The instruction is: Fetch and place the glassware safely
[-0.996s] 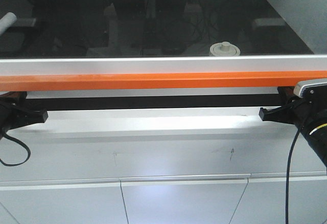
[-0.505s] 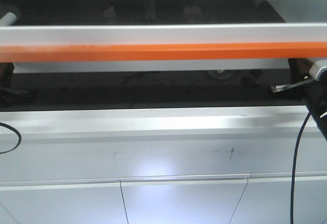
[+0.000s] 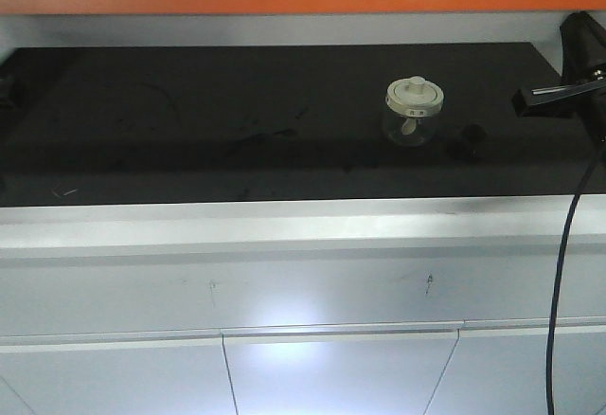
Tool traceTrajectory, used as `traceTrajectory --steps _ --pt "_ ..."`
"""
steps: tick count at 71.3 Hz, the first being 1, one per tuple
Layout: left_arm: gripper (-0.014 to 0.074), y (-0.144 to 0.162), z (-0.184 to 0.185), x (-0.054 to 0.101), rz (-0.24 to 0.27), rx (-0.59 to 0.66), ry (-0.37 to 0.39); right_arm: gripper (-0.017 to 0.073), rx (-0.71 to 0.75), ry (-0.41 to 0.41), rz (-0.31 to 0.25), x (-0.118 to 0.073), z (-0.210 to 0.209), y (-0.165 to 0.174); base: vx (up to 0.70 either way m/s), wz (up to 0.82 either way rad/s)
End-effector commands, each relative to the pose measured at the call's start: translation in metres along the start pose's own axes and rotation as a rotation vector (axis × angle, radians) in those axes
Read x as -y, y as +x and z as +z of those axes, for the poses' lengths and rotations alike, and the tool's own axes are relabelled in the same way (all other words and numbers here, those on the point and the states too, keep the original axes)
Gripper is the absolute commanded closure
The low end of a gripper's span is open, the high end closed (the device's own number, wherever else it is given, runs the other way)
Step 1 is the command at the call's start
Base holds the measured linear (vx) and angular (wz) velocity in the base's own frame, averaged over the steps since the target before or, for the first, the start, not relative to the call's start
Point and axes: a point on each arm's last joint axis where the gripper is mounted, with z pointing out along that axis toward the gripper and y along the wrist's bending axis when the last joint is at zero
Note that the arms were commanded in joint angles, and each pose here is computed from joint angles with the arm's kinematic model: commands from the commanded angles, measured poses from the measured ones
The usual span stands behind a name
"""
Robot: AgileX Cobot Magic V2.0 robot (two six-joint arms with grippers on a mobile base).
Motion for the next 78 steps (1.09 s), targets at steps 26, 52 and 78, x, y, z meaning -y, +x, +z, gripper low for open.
traceTrajectory --steps 26,52,78 --pt "0.0601 -0.044 -0.001 0.0 0.011 0.148 0.01 0.056 0.11 0.006 -0.035 0.001 -0.003 -0.048 0.0 0.0" --pt "0.0601 -0.05 -0.005 0.0 -0.018 0.145 0.01 0.056 0.081 0.017 -0.047 0.001 -0.008 -0.061 0.0 0.0" --pt "0.0601 -0.06 -0.022 -0.002 -0.011 -0.046 0.0 0.056 -0.076 -0.028 -0.016 -0.004 -0.02 -0.073 0.0 0.0"
